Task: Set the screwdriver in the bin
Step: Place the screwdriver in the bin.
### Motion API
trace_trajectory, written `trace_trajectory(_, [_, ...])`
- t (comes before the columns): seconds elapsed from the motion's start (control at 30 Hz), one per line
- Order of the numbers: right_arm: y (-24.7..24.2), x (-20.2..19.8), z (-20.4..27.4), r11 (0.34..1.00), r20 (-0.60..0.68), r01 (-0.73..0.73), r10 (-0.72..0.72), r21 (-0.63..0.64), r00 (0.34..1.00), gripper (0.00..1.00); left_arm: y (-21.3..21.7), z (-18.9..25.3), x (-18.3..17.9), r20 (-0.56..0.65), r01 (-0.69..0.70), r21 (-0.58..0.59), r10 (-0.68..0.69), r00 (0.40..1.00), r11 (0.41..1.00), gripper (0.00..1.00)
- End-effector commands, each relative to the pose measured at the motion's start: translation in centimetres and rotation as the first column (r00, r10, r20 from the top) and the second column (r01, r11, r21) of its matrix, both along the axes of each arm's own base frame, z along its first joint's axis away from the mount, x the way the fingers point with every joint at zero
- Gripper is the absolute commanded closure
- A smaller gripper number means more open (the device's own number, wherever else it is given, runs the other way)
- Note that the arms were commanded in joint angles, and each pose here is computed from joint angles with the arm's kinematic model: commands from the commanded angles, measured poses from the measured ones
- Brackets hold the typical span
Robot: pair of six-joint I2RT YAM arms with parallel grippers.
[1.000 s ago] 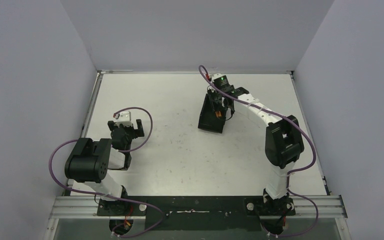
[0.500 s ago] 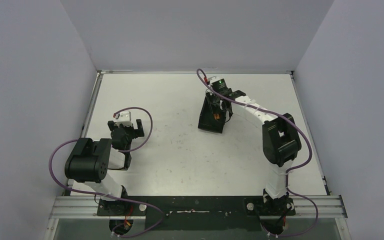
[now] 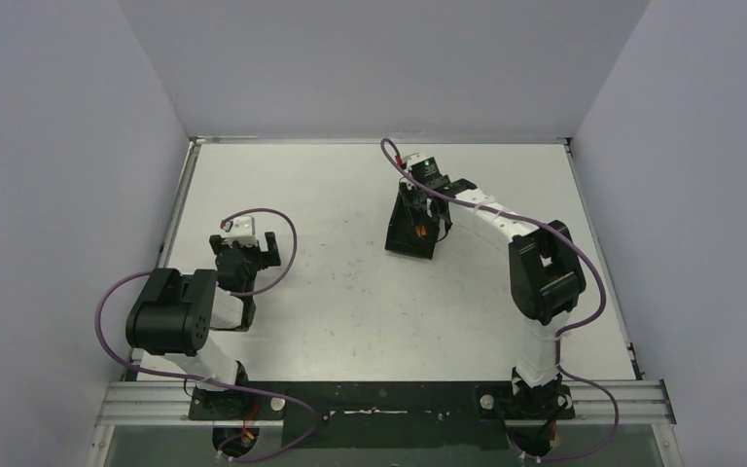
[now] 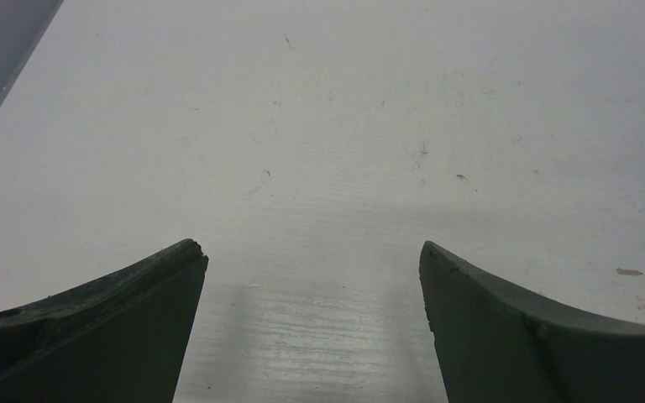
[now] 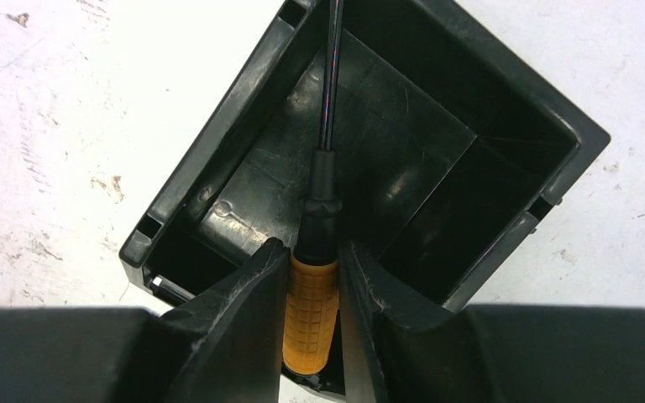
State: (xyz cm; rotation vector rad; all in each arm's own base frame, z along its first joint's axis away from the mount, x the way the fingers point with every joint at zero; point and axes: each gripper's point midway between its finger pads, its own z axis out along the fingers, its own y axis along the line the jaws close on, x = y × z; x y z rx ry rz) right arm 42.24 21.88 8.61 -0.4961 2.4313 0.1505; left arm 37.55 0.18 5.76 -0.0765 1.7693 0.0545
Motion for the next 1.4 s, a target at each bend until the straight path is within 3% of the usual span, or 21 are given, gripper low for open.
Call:
trace_trajectory(0.0, [0.6, 0.3, 0.5, 1.0, 0.033, 0.0, 0.0, 0.012, 0.999, 0.83, 0.0, 1.6, 0.6, 0.056, -0.004, -0.001, 0.004, 0.998, 1.0, 0.03])
trace_trajectory(0.6, [-0.2, -0.1, 0.0, 0.998, 0.045, 0.057, -0.056, -0.015, 0.997, 0.81, 0.0, 1.5, 0.5, 0.055, -0.004, 0.0, 0.004, 0.998, 1.0, 0.03])
trace_trajectory(1.0, [-0.1, 0.4, 0.0, 0.998, 0.048, 0.064, -0.063, -0.017, 0.997, 0.66, 0.0, 1.6, 0.6, 0.057, -0.004, 0.0, 0.004, 0.998, 1.0, 0.03])
trace_trajectory(1.37, [0.3, 1.0, 1.2, 0.998, 0.072, 0.067, -0.066, -0.007, 0.995, 0.63, 0.0, 1.5, 0.6, 0.055, -0.004, 0.0, 0.004, 0.998, 1.0, 0.03])
